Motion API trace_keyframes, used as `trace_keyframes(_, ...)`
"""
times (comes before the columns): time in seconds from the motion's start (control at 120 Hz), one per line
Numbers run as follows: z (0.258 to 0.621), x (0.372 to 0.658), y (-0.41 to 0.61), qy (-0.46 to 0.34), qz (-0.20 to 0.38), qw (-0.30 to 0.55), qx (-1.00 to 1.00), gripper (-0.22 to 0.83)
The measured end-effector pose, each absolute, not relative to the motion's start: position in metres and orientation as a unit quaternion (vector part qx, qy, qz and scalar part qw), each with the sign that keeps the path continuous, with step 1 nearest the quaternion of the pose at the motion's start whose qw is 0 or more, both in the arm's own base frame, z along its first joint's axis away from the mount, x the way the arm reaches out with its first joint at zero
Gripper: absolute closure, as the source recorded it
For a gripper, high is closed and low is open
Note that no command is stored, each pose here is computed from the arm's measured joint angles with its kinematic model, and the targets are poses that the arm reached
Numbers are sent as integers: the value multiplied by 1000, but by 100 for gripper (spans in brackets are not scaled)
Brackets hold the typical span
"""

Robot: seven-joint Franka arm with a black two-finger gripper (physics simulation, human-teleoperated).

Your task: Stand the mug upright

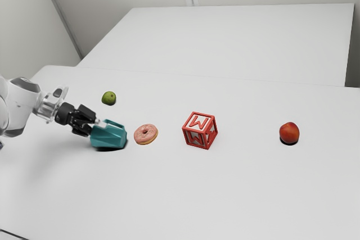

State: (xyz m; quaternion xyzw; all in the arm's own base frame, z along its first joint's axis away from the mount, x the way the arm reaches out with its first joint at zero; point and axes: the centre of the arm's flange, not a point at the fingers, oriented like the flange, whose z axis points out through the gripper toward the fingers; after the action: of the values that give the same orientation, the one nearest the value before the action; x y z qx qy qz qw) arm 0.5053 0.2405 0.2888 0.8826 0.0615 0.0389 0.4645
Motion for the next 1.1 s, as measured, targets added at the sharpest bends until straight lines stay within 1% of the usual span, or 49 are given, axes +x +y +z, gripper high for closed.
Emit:
trace_keyframes(0.058, 290, 505, 239, 55, 39, 468, 881, 49)
trace_keyframes(0.133, 294, 506, 238, 47, 40, 471, 880, 60)
trace_keyframes(0.217, 298, 506, 238, 37, 41, 474, 879, 67)
trace_keyframes(0.325, 301, 506, 237, 28, 42, 476, 878, 73)
trace_keyframes(0.433, 305, 506, 237, 22, 45, 477, 877, 75)
trace_keyframes(0.533, 320, 506, 237, 11, 56, 475, 878, 77)
trace_keyframes(0.7, 378, 503, 230, -34, 73, 438, 895, 78)
trace_keyframes(0.783, 404, 504, 214, -67, 60, 397, 913, 78)
trace_keyframes(0.858, 420, 509, 199, -94, 43, 349, 931, 78)
trace_keyframes(0.95, 430, 517, 180, -120, 16, 284, 951, 78)
trace_keyframes(1.1, 433, 532, 151, -150, -23, 175, 973, 79)
